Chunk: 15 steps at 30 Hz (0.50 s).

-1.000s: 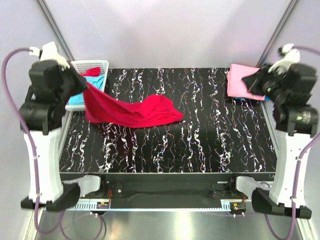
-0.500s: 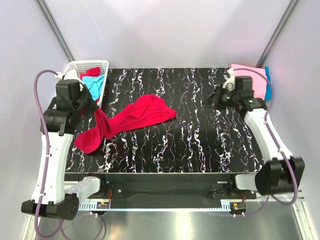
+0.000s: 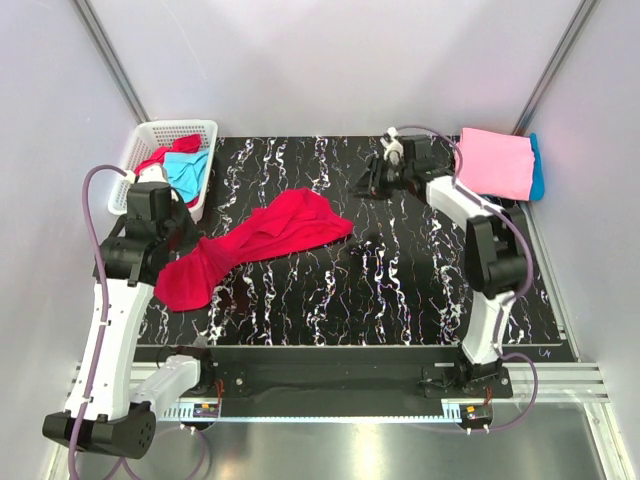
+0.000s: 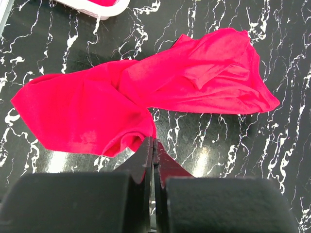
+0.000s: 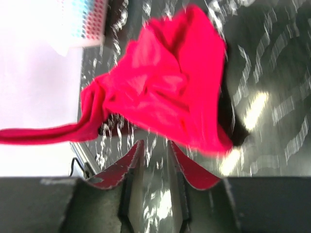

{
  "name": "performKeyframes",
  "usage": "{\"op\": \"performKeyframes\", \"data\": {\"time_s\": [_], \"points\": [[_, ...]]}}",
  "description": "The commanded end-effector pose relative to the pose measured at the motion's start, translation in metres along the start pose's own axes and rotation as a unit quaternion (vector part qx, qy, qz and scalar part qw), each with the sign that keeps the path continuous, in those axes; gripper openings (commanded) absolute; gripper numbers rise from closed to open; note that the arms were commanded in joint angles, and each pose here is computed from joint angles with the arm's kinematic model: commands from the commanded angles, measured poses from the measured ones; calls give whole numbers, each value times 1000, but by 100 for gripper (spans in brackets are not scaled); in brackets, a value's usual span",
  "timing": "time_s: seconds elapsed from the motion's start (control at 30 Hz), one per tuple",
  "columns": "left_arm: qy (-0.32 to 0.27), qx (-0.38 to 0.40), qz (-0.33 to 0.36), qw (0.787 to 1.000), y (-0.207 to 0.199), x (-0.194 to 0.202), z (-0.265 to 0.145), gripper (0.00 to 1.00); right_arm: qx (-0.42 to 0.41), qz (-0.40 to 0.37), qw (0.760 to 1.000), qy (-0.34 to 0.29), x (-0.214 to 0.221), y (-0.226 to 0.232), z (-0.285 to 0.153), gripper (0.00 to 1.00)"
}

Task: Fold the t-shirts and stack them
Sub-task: Flatten the tshirt out

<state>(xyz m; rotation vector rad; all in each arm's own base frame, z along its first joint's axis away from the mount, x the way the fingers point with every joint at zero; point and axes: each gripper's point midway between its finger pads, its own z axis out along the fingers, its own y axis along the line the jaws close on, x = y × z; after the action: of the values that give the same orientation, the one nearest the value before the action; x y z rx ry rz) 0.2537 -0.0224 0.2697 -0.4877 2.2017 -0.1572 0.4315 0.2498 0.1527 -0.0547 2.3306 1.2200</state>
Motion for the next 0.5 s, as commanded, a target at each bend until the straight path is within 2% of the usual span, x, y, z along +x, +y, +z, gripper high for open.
{"op": "performKeyframes", "data": {"time_s": [0.0, 0.1, 0.13, 0.2, 0.23, 0.47], "points": [[-38, 29, -8, 999, -12, -16, -3, 0, -71, -55, 996, -18, -32, 35, 25, 33], [-41, 27, -11, 999, -12, -16, -1, 0, -82, -82, 993, -17, -47, 36, 56, 33], [-40, 25, -12, 999, -11, -16, 0, 0, -70, -71, 995, 3, -37, 20, 73, 33], [-39, 24, -13, 999, -11, -15, 1, 0, -70, -81, 994, 6, -39, 23, 88, 34], [-36, 23, -17, 999, -10, -12, 3, 0, -63, -71, 995, 22, -30, 10, 101, 34], [-30, 19, -13, 999, -8, -7, 6, 0, -48, -73, 995, 47, -4, -3, 133, 38]]}}
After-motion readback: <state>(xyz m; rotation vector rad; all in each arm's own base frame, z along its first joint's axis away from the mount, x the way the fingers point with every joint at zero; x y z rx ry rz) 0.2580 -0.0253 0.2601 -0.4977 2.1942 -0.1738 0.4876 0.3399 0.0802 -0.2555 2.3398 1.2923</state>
